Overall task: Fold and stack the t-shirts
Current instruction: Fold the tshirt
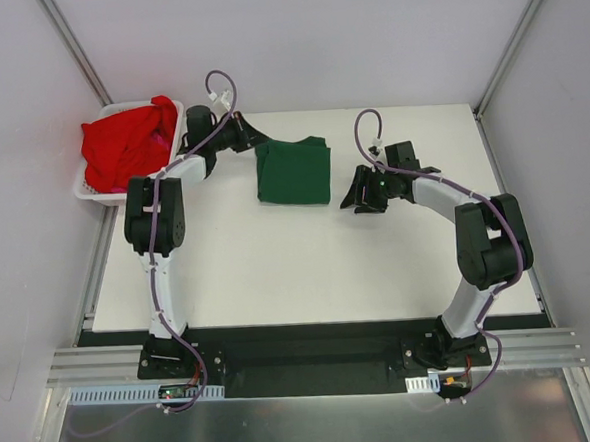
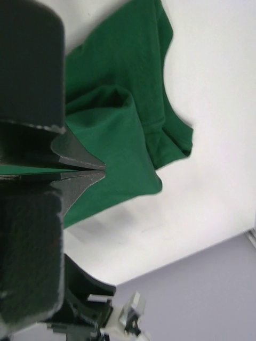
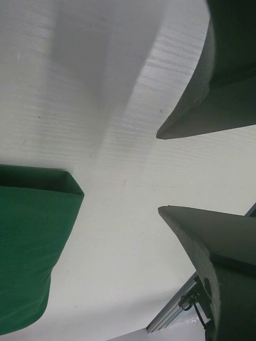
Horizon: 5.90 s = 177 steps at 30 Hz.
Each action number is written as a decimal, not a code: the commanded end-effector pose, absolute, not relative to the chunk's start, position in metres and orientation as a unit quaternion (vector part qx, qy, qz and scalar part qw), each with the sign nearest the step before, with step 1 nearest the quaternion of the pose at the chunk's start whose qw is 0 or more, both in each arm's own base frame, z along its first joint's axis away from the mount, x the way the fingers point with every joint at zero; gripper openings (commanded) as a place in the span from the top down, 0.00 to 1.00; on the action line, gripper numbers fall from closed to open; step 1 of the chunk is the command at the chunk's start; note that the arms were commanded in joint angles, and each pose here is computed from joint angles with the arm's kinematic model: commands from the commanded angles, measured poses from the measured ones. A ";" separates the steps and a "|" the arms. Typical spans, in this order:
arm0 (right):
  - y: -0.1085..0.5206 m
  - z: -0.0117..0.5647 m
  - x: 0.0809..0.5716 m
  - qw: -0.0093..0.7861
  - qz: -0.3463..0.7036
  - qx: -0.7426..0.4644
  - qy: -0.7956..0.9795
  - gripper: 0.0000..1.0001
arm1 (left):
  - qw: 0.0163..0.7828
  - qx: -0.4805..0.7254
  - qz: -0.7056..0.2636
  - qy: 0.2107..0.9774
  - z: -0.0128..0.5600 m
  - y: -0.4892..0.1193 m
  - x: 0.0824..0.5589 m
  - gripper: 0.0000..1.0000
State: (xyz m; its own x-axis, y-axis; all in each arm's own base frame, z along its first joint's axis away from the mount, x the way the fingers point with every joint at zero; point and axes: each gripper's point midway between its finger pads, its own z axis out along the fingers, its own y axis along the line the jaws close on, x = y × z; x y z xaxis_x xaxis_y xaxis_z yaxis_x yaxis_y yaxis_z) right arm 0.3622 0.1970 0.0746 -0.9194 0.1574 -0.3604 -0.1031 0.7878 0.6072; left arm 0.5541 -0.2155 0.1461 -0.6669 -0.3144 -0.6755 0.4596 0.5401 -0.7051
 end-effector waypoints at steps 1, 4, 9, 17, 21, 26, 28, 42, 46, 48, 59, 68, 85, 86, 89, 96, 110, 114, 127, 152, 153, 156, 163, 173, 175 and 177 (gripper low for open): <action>0.198 0.091 0.364 0.223 0.337 -0.003 0.915 0.44 | 0.430 0.086 -0.543 0.716 0.194 -0.225 0.552 1.00; 0.198 0.091 0.364 0.221 0.338 -0.003 0.915 0.44 | 0.436 0.080 -0.539 0.717 0.193 -0.226 0.558 1.00; 0.198 0.090 0.363 0.221 0.337 -0.003 0.915 0.44 | 0.426 0.052 -0.543 0.722 0.171 -0.234 0.584 1.00; 0.193 0.092 0.362 0.223 0.332 -0.002 0.916 0.44 | 0.388 -0.008 -0.508 0.769 0.119 -0.257 0.615 1.00; 0.191 0.094 0.363 0.224 0.335 0.000 0.915 0.44 | 0.389 0.000 -0.441 0.808 0.103 -0.260 0.615 1.00; 0.190 0.095 0.364 0.226 0.335 0.000 0.915 0.44 | 0.376 0.003 -0.392 0.839 0.092 -0.257 0.609 1.00; 0.189 0.095 0.363 0.226 0.335 -0.001 0.915 0.44 | 0.367 0.017 -0.372 0.852 0.088 -0.256 0.600 1.00; 0.187 0.107 0.357 0.240 0.339 0.000 0.910 0.44 | 0.305 0.077 -0.273 0.909 0.058 -0.252 0.519 1.00; 0.186 0.110 0.354 0.244 0.338 0.000 0.909 0.44 | 0.283 0.094 -0.281 0.912 0.052 -0.266 0.492 1.00; 0.185 0.111 0.353 0.246 0.337 0.000 0.909 0.44 | 0.272 0.106 -0.281 0.914 0.048 -0.276 0.478 1.00; 0.182 0.124 0.346 0.262 0.336 0.000 0.905 0.44 | 0.232 0.121 -0.277 0.925 0.035 -0.300 0.407 1.00; 0.178 0.132 0.342 0.274 0.331 -0.004 0.903 0.44 | 0.323 0.135 -0.263 0.899 0.107 -0.291 0.384 0.53; 0.171 0.138 0.325 0.283 0.322 -0.005 0.904 0.44 | 0.357 0.255 -0.312 0.843 0.140 -0.309 0.374 0.29; 0.171 0.137 0.324 0.281 0.321 -0.004 0.904 0.44 | 0.355 0.265 -0.321 0.837 0.140 -0.314 0.374 0.30; 0.168 0.139 0.321 0.286 0.316 -0.006 0.905 0.44 | 0.340 0.286 -0.341 0.828 0.133 -0.324 0.373 0.32; 0.164 0.138 0.312 0.283 0.310 -0.005 0.907 0.44 | 0.314 0.296 -0.365 0.825 0.111 -0.336 0.373 0.34; 0.148 0.136 0.299 0.290 0.276 -0.004 0.916 0.43 | 0.273 0.286 -0.400 0.827 0.082 -0.348 0.368 0.70; 0.146 0.136 0.298 0.290 0.275 -0.003 0.917 0.43 | 0.266 0.287 -0.403 0.827 0.077 -0.348 0.367 0.90; 0.144 0.130 0.298 0.286 0.276 0.001 0.918 0.43 | 0.281 0.284 -0.409 0.820 0.098 -0.347 0.363 1.00; 0.152 0.126 0.303 0.277 0.294 0.006 0.915 0.43 | 0.342 0.256 -0.354 0.832 0.139 -0.291 0.347 1.00; 0.152 0.126 0.304 0.276 0.296 0.007 0.914 0.43 | 0.342 0.254 -0.351 0.834 0.137 -0.289 0.347 1.00; 0.154 0.127 0.305 0.275 0.299 0.007 0.914 0.43 | 0.347 0.248 -0.338 0.839 0.132 -0.281 0.350 1.00; 0.155 0.126 0.306 0.273 0.301 0.007 0.914 0.43 | 0.354 0.227 -0.313 0.852 0.122 -0.267 0.373 1.00; 0.154 0.125 0.307 0.271 0.296 0.005 0.916 0.43 | 0.327 0.215 -0.289 0.874 0.083 -0.261 0.387 0.83; 0.153 0.125 0.306 0.271 0.296 0.005 0.916 0.43 | 0.320 0.210 -0.285 0.879 0.076 -0.259 0.387 0.57; 0.153 0.125 0.305 0.271 0.293 0.005 0.917 0.43 | 0.321 0.206 -0.280 0.881 0.074 -0.258 0.387 0.46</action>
